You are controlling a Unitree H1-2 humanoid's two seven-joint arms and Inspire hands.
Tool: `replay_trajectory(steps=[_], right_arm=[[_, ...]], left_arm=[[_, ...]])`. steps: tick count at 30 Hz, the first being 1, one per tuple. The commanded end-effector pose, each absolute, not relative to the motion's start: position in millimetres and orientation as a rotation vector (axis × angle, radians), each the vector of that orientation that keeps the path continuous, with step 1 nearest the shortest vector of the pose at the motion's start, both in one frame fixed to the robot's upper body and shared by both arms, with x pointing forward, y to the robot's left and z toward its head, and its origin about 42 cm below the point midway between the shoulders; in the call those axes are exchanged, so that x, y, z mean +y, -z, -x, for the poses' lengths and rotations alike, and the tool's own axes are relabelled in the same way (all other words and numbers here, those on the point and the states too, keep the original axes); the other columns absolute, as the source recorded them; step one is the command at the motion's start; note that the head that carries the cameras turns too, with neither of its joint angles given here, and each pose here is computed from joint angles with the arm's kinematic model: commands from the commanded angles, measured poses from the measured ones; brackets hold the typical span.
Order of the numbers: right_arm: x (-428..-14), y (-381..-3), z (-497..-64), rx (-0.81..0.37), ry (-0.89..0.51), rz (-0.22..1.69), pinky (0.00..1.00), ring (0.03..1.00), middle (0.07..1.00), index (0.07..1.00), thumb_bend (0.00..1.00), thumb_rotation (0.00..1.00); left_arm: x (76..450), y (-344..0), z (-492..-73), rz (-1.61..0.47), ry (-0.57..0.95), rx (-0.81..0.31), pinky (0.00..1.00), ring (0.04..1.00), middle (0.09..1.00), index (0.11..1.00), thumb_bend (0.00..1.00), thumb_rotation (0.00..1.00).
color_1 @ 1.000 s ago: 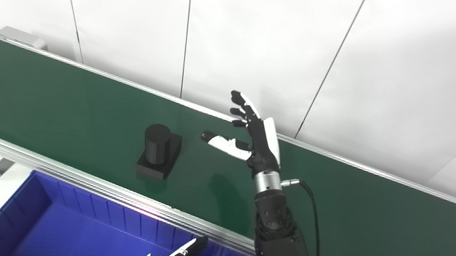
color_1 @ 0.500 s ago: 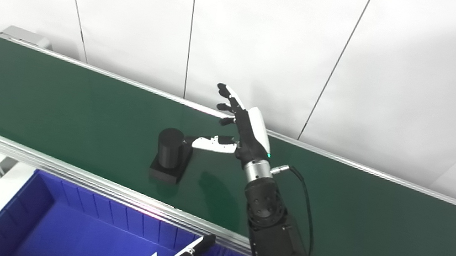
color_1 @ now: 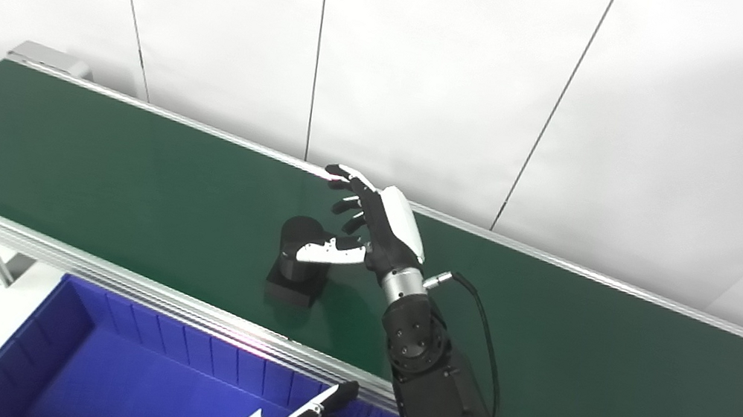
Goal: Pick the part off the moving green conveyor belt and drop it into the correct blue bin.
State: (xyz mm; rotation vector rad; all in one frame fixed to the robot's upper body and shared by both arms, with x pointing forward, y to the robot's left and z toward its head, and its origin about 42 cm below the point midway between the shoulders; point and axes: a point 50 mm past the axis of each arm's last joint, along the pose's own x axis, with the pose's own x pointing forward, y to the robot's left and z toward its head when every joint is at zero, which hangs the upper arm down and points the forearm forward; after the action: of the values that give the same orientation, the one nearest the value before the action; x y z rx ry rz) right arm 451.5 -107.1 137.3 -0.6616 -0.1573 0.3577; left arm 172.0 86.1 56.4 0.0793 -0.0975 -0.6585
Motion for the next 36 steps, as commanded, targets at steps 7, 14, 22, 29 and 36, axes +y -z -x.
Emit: replay_trajectory(steps=[7,14,22,29,36], right_arm=[[-96,-147,-463,-0.193,-0.341,0.783,0.46,0.597,0.748,0.775,1.00,0.30],[-96,-139,-461,-0.156,-0.330,0.794,0.38,0.473,0.609,0.611,0.94,0.08],[-97,-139,-460,-0.166,-0.315,0.800,0.31,0.389,0.473,0.516,0.52,0.00],[-98,-143,-459,-0.166,-0.314,0.798,0.33,0.402,0.484,0.509,0.52,0.00],[-102,-147,-458,-0.184,-0.327,0.782,0.33,0.393,0.477,0.514,0.52,0.00]], left_arm=[[70,-74,-167,-0.035,0.649,-0.161,0.98,1.000,1.000,1.000,0.78,0.78],[72,-76,-168,-0.035,0.647,-0.158,0.98,1.000,1.000,1.000,0.79,0.79],[73,-75,-169,-0.035,0.644,-0.151,0.99,1.000,1.000,1.000,0.80,0.78],[74,-74,-170,-0.033,0.642,-0.154,0.99,1.000,1.000,1.000,0.79,0.78],[75,-73,-170,-0.029,0.641,-0.149,1.00,1.000,1.000,1.000,0.79,0.77]])
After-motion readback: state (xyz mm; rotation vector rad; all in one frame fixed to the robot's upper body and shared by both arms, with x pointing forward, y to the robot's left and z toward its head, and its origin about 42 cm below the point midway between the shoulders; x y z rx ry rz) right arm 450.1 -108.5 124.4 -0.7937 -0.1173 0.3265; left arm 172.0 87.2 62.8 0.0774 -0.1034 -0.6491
